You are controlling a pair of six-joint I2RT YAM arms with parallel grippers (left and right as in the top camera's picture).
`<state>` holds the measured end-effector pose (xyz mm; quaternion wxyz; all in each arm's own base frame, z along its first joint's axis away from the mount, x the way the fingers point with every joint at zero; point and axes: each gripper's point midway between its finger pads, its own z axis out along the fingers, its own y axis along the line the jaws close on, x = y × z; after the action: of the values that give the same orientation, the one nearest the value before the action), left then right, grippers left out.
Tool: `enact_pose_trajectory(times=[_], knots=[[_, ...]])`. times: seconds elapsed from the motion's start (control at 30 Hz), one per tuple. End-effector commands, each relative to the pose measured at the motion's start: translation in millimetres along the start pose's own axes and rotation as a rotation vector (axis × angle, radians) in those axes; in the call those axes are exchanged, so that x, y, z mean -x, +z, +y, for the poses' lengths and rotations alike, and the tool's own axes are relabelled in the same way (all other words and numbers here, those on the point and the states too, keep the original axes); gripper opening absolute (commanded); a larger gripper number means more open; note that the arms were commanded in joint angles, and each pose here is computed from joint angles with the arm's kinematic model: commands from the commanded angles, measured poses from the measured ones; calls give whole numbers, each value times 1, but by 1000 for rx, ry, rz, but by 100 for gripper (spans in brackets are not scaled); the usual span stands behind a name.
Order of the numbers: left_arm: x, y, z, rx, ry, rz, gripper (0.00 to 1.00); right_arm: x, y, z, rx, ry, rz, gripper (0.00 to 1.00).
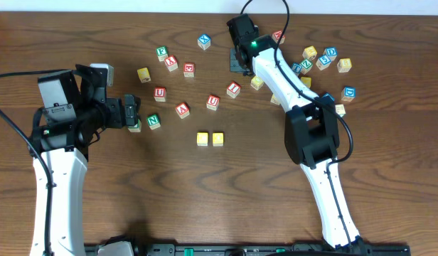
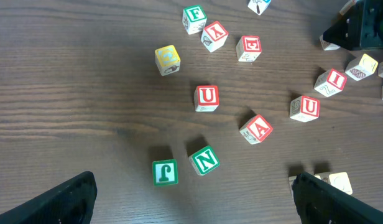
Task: Spell out CORL
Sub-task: 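Close the right gripper on the R block and lift, then carry the R block toward the right of the O block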
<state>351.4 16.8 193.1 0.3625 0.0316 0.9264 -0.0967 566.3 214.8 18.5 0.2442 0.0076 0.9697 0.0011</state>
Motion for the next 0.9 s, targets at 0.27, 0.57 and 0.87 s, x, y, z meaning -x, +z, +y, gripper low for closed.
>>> enact_pose_trajectory(times=[0.27, 0.57, 0.87], knots=[[0, 0, 2, 4, 7, 1, 99, 27, -115, -9, 25, -48, -41, 12], [0, 0, 2, 4, 7, 1, 99, -29, -179, -18, -10, -118, 157, 1], [0, 0, 2, 4, 7, 1, 99, -56, -189, 19, -1, -195, 185, 1]])
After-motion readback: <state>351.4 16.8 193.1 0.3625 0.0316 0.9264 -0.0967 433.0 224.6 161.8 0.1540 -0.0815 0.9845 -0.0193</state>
